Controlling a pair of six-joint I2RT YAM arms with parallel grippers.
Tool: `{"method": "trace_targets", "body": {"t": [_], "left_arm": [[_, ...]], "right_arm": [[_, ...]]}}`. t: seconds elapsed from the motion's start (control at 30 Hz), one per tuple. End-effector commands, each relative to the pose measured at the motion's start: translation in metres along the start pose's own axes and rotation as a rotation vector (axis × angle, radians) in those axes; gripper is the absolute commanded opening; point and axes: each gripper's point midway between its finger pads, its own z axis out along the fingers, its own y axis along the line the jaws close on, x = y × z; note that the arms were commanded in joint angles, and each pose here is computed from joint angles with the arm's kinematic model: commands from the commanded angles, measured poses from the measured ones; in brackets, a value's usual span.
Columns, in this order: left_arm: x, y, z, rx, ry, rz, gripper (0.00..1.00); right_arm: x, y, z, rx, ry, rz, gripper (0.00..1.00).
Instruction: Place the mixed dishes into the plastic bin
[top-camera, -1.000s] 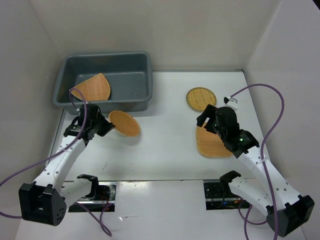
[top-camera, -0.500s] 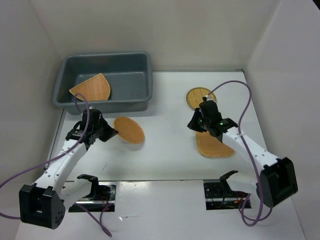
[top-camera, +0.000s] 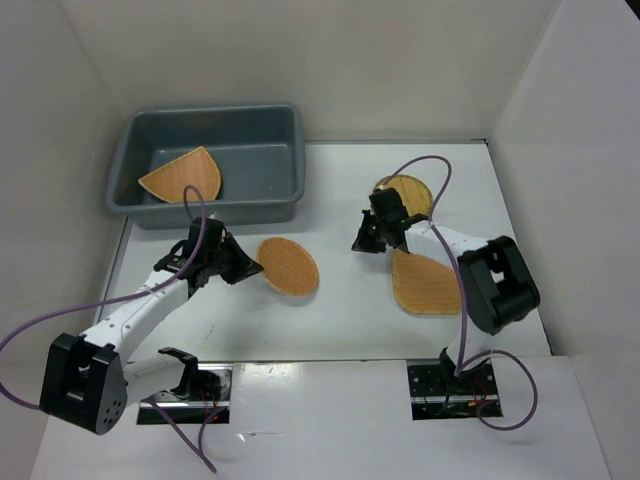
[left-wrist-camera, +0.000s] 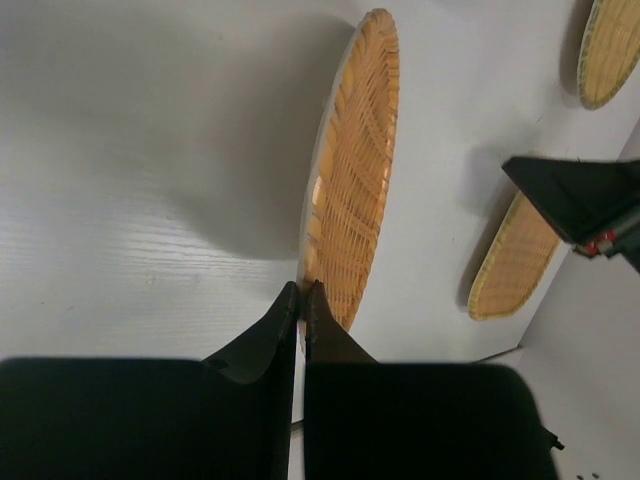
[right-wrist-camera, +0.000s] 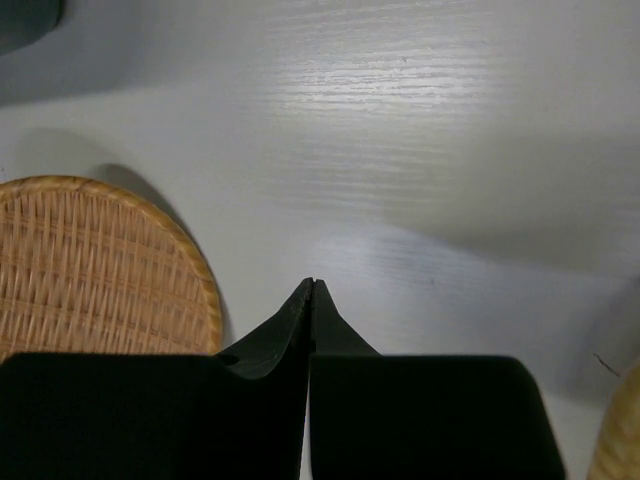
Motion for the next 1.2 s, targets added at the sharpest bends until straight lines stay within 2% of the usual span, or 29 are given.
{"method": "trace_targets", "body": {"t": [0.0,0.3,0.43,0.7,0.97,1.0,1.17], "left_arm": [[0.003,-0.020,0.008,0.080,0.009,0.002,0.00],[0.004,-0.029,0.014,0.101,0.014,0.002,0.00],[0.003,-0.028,0.017,0.101,0.004,-0.006,0.00],[0.001,-0.030,0.022,0.106,0.002,-0.023,0.00],[0.000,-0.030,0.025,0.116,-0.005,-0.021,0.00],[0.000,-0.030,0.025,0.116,-0.005,-0.021,0.10],[-0.003,-0.035,0.025,0.133,-0.015,-0.026,0.31]], "right_arm": [[-0.021,0.028,0.016,-0.088,-0.027,-0.024,0.00],[-0.002,0.038,0.052,-0.087,0.067,-0.045,0.00],[0.011,0.043,0.054,-0.099,0.104,-0.059,0.00],[0.068,0.058,0.067,-0.118,0.242,-0.112,0.00],[0.079,0.069,0.074,-0.144,0.282,-0.127,0.00],[0.081,0.066,0.076,-0.138,0.288,-0.126,0.00],[0.085,0.067,0.074,-0.145,0.307,-0.123,0.00]]}}
